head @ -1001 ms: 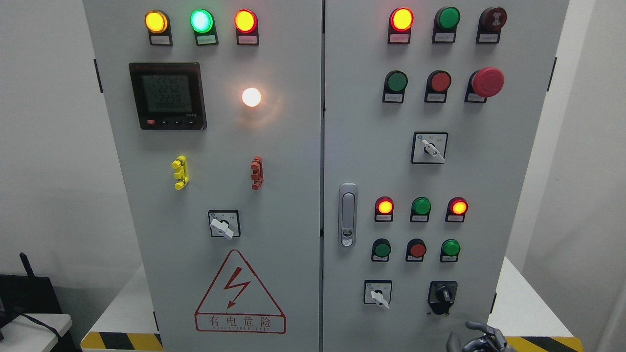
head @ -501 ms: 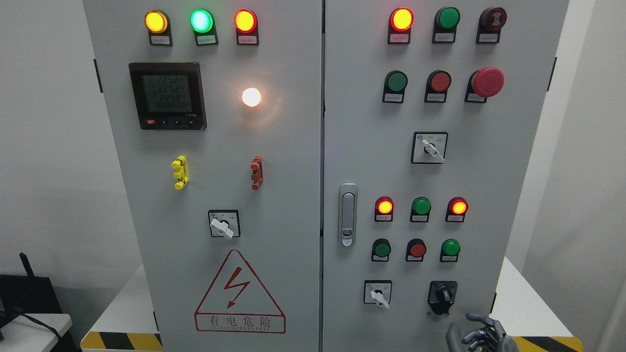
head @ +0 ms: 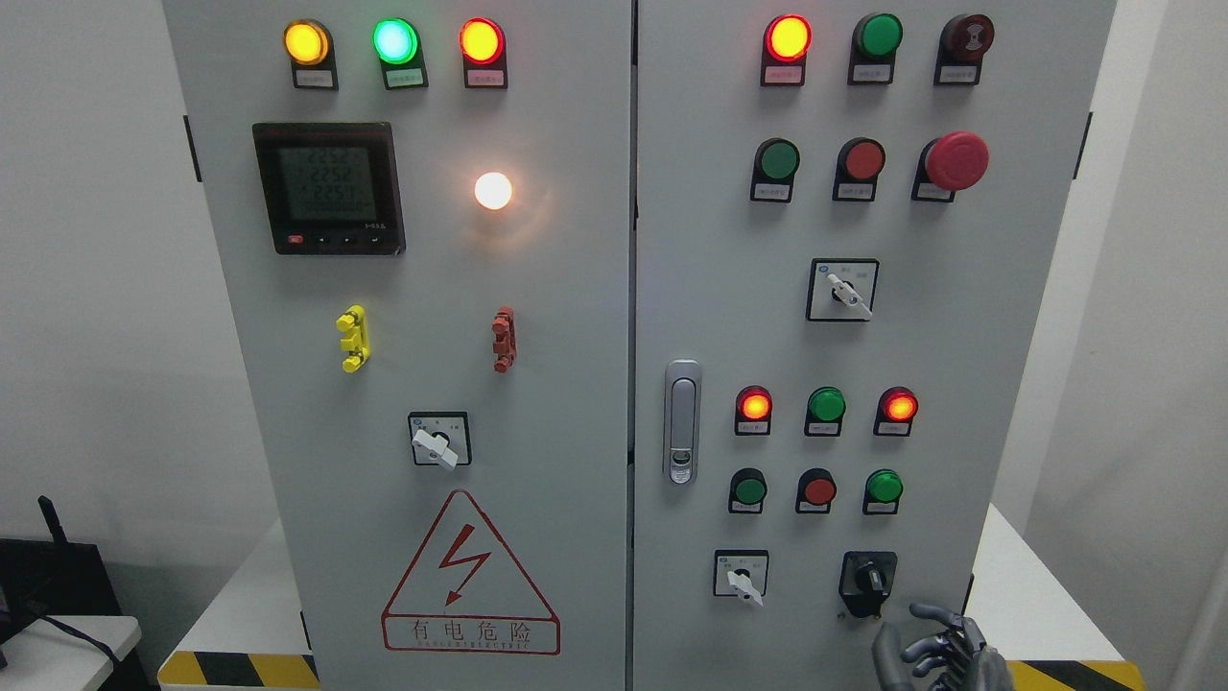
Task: Trip black knob to open circuit
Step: 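Raise the right hand up toward the black rotary knob, then close the right hand fingers around the black knob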
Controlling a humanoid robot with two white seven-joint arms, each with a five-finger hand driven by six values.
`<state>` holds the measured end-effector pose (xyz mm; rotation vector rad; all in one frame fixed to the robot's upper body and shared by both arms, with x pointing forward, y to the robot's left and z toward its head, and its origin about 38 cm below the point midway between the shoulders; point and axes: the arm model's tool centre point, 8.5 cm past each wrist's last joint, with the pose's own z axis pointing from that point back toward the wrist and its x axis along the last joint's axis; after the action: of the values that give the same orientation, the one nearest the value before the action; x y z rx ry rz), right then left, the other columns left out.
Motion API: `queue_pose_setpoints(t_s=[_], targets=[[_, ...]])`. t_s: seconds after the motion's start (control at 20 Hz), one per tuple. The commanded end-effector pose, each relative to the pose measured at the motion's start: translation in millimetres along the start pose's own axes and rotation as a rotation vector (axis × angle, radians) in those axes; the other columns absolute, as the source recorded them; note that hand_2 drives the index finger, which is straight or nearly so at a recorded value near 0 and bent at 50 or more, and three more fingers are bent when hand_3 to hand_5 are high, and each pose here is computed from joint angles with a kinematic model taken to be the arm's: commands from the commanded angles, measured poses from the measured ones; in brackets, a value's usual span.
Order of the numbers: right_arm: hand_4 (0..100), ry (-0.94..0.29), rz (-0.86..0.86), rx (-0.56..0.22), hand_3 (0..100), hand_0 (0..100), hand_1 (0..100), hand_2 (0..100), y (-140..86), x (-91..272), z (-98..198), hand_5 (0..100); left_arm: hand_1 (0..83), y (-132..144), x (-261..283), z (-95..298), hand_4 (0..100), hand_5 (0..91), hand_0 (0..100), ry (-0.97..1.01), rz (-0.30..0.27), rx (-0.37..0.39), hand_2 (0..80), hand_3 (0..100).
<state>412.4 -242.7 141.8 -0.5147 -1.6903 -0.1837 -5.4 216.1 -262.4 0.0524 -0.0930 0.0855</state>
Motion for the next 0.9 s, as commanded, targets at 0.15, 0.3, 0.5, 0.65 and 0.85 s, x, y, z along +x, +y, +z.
queue_pose_setpoints(t_s=[0.15,0.3,0.5,0.65,0.85], targets=[[84,0.011,-0.004,0.01,77,42,84,40,6.7,-0.4,-4.0,95,38.9,-0.9,5.1,-0.5,0,0.0,12,-0.009,-0.034,-0.005,0.0,0],[84,0.01,-0.005,0.01,77,42,84,40,7.4,0.8,-5.7,95,38.9,-0.9,5.1,-0.5,0,0.0,12,-0.009,-0.032,-0.005,0.0,0],[84,0.016,-0.003,0.008,77,41,84,40,7.1,1.0,-6.7,96,38.9,-0.9,5.1,-0.5,0,0.0,12,-0.009,-0.032,-0.005,0.0,0],[84,0.015,-0.004,0.006,77,41,83,40,7.2,2.0,-7.6,96,38.9,-1.9,5.0,-0.4,0,0.0,12,-0.009,-0.033,-0.007,0.0,0],[84,0.014,-0.002,0.004,77,41,83,41,7.1,2.5,-8.0,96,38.9,-0.9,5.1,-0.5,0,0.0,12,-0.009,-0.032,-0.005,0.0,0]])
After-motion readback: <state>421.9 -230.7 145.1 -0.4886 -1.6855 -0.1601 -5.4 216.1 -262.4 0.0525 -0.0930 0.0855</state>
